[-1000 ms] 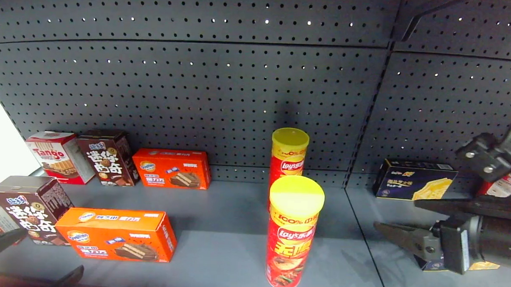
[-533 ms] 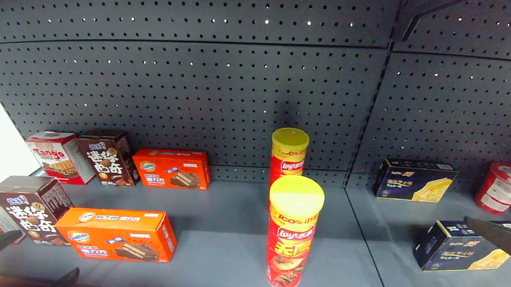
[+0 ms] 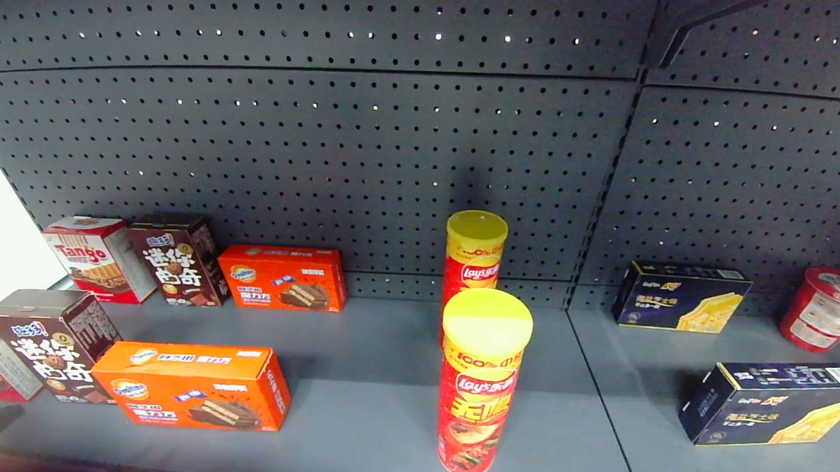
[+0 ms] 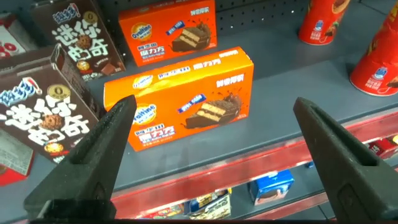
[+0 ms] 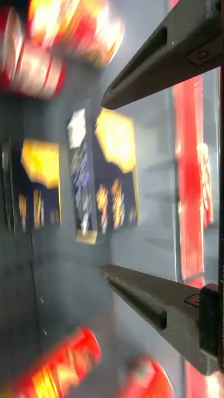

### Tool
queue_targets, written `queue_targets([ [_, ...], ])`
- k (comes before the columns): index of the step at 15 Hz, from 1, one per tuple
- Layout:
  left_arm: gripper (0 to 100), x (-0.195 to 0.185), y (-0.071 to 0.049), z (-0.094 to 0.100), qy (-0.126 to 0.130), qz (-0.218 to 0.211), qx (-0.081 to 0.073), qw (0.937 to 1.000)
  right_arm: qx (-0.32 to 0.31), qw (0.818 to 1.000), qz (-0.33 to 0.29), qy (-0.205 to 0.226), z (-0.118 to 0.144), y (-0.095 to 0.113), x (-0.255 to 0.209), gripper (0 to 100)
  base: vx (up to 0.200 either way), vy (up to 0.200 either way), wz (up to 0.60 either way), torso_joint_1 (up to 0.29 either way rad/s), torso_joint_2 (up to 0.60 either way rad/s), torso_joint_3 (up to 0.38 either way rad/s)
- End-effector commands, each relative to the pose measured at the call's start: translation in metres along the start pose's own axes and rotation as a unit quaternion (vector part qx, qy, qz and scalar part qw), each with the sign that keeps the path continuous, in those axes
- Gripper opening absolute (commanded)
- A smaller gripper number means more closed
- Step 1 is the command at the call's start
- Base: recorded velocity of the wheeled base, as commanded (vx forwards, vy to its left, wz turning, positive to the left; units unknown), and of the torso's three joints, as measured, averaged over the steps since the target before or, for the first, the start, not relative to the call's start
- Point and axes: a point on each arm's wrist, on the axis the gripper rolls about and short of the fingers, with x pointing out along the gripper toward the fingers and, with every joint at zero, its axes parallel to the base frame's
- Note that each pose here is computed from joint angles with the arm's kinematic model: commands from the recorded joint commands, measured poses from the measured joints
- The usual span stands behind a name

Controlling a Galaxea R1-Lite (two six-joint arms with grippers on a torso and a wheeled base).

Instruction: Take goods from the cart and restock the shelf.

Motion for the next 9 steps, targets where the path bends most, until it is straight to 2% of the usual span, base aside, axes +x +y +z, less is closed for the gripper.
queue_targets([
  [1, 100, -0.004, -0.001, -0.004, -0.008, 0.005, 0.001, 1.0000, 0.006, 0.999, -0.038, -0.038, -0.027, -0.005, -0.019, 100, 0.000, 0.000, 0.00, 0.000, 0.00, 0.000],
  [3, 100, -0.010, 0.000, -0.010, -0.015, 0.056, -0.003, 0.9983, -0.004, 0.998, -0.044, -0.050, -0.045, -0.007, -0.024, 100, 0.000, 0.000, 0.00, 0.000, 0.00, 0.000],
  [4, 100, -0.011, 0.000, -0.016, -0.008, 0.083, -0.015, 0.9964, -0.007, 0.998, -0.032, -0.045, -0.050, -0.007, -0.024, 100, 0.000, 0.000, 0.00, 0.000, 0.00, 0.000],
  [5, 100, -0.015, 0.000, -0.021, -0.015, 0.103, -0.023, 0.9943, -0.021, 0.999, -0.014, -0.045, -0.059, -0.007, -0.025, 100, 0.000, 0.000, 0.00, 0.000, 0.00, 0.000],
  [7, 100, -0.021, -0.002, -0.037, -0.020, 0.108, -0.024, 0.9937, -0.039, 0.997, 0.007, -0.059, -0.075, -0.008, -0.028, 100, 0.000, 0.000, 0.00, 0.000, 0.00, 0.000],
  [8, 100, -0.028, -0.005, -0.049, -0.034, 0.110, -0.024, 0.9931, -0.041, 0.997, 0.012, -0.057, -0.082, -0.008, -0.027, 100, 0.000, 0.000, 0.00, 0.000, 0.00, 0.000],
  [9, 100, -0.035, -0.007, -0.059, -0.025, 0.108, -0.024, 0.9935, -0.042, 0.997, 0.014, -0.060, -0.082, -0.008, -0.027, 100, 0.000, 0.000, 0.00, 0.000, 0.00, 0.000],
])
